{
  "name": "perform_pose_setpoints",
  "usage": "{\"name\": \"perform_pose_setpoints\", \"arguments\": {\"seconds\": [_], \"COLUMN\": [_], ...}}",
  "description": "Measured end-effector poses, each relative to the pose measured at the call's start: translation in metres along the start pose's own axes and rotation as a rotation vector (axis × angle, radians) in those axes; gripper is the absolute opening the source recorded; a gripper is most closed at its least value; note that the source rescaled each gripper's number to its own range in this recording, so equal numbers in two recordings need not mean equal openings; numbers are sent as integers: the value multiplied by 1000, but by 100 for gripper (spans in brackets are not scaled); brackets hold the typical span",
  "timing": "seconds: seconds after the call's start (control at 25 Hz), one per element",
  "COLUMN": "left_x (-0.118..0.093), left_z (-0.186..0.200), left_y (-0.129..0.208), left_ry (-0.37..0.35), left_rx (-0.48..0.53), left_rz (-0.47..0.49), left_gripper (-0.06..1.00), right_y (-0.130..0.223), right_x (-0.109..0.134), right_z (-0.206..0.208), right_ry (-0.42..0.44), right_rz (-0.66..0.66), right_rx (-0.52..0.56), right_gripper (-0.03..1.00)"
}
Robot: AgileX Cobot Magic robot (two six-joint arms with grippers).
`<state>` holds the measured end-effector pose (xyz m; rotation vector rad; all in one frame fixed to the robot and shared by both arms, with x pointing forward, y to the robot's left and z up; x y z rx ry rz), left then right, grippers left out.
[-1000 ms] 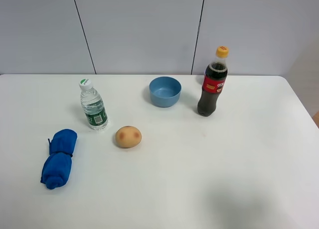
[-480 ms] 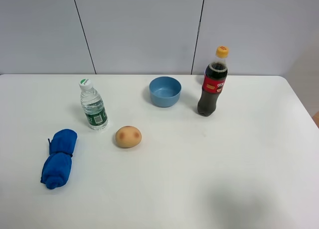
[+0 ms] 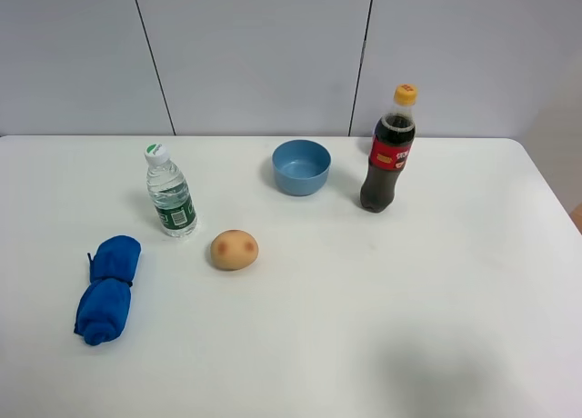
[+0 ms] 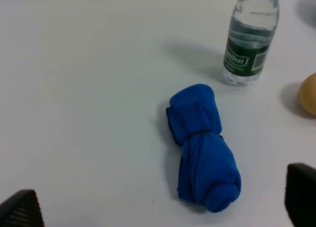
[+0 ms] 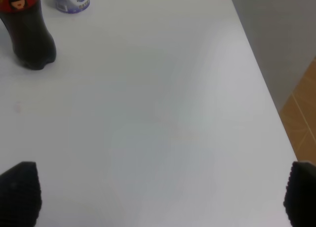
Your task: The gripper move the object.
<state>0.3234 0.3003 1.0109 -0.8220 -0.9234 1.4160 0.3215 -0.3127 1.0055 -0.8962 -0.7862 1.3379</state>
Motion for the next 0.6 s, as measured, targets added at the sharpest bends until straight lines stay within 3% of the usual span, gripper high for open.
{"name": "perform_pose_setpoints", "arguments": {"seconds": [0.6], "left_x": [1], "left_z": [0], "left_y": [0], "left_ry": [-3], "left_rx": [0], "left_rz": [0], "left_gripper": [100], "right_y": [0], "right_x": [0], "right_z": [0], "right_ry": [0], "right_rz": [0], "right_rx": [0], "right_gripper": [100]}}
Point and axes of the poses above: a point on each arm's last joint axis where the gripper is mounted, z pointing back along that axis away from the gripper, x along the wrist's bending axis when the last joint is at zero, y = z × x, the point moved 10 cm from there along -z, pointing out along that axis toward the gripper, and after that the axes turned 1 degree about -z, right-handed, at the moved point
